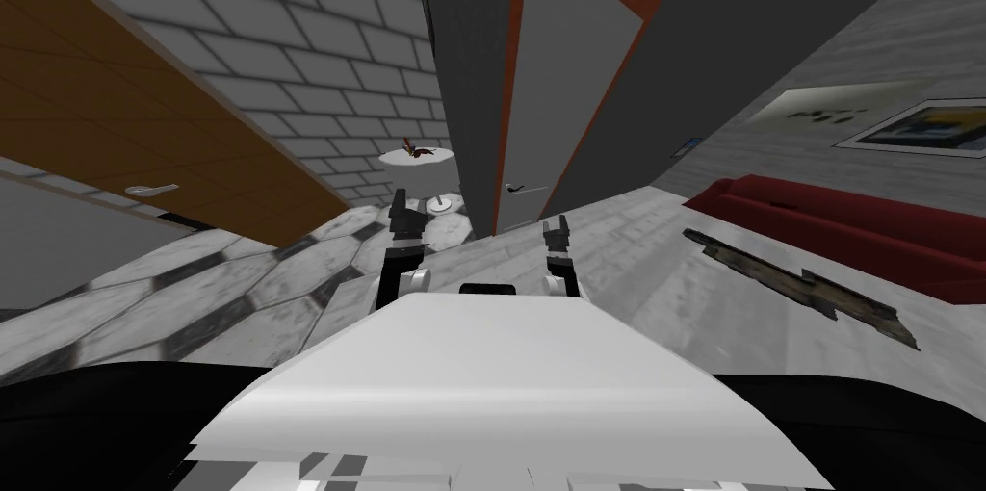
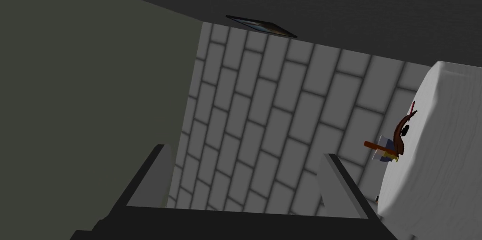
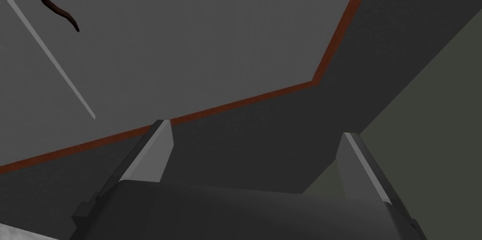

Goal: Pull the door open

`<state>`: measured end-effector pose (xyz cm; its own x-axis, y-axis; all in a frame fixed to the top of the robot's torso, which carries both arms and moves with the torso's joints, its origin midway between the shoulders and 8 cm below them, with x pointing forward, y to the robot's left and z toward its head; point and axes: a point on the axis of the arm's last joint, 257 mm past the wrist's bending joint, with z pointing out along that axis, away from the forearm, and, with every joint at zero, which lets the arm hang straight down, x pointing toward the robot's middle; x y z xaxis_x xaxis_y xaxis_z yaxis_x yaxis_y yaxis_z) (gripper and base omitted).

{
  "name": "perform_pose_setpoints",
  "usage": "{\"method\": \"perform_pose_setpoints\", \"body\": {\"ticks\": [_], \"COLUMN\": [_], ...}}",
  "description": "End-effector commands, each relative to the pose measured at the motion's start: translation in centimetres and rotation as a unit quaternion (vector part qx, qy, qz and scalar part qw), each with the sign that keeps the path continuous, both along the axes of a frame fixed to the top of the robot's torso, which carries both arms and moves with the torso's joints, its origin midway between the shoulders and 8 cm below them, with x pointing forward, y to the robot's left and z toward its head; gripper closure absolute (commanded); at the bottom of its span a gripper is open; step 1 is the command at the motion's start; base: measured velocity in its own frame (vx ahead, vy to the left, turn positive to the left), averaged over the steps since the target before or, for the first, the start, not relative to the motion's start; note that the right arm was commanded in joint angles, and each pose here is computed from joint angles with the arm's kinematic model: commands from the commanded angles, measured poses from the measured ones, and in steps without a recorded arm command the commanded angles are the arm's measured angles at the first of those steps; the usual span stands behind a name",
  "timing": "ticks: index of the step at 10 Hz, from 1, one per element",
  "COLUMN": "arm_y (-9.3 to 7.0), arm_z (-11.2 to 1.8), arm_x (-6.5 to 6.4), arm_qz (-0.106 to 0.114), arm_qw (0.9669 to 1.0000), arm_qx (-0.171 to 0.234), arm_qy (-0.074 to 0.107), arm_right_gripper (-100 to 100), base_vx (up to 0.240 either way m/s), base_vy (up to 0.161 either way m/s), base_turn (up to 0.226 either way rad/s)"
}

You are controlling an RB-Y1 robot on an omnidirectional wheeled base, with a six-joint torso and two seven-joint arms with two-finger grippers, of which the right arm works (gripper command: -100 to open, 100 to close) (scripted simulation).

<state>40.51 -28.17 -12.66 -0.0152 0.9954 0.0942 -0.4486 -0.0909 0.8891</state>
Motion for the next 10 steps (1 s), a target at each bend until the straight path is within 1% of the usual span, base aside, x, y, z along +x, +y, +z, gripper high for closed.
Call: {"method": "perform_pose_setpoints", "body": {"ticks": [1, 2, 5, 9, 10], "arm_y": [-0.1, -0.2, -0.7, -1.9, -2.2], "arm_z": [-1.5, -1.7, -4.4, -7.9, -8.6], "arm_x": [0.4, 0.4, 1.2, 2.0, 2.2], "arm_qz": [0.004, 0.003, 0.009, 0.014, 0.015], "arm_qw": [0.9999, 0.9999, 0.9992, 0.9974, 0.9969], "arm_qx": [-0.003, -0.003, -0.011, -0.022, -0.025], "arm_qy": [0.012, 0.014, 0.036, 0.067, 0.073], "arm_right_gripper": [-100, -100, -100, -100, -100], "base_vx": [0.101, 0.069, 0.070, 0.102, 0.097], "base_vy": [-0.011, -0.012, -0.017, -0.030, -0.043], "base_turn": [0.126, 0.052, 0.124, 0.133, 0.162]}}
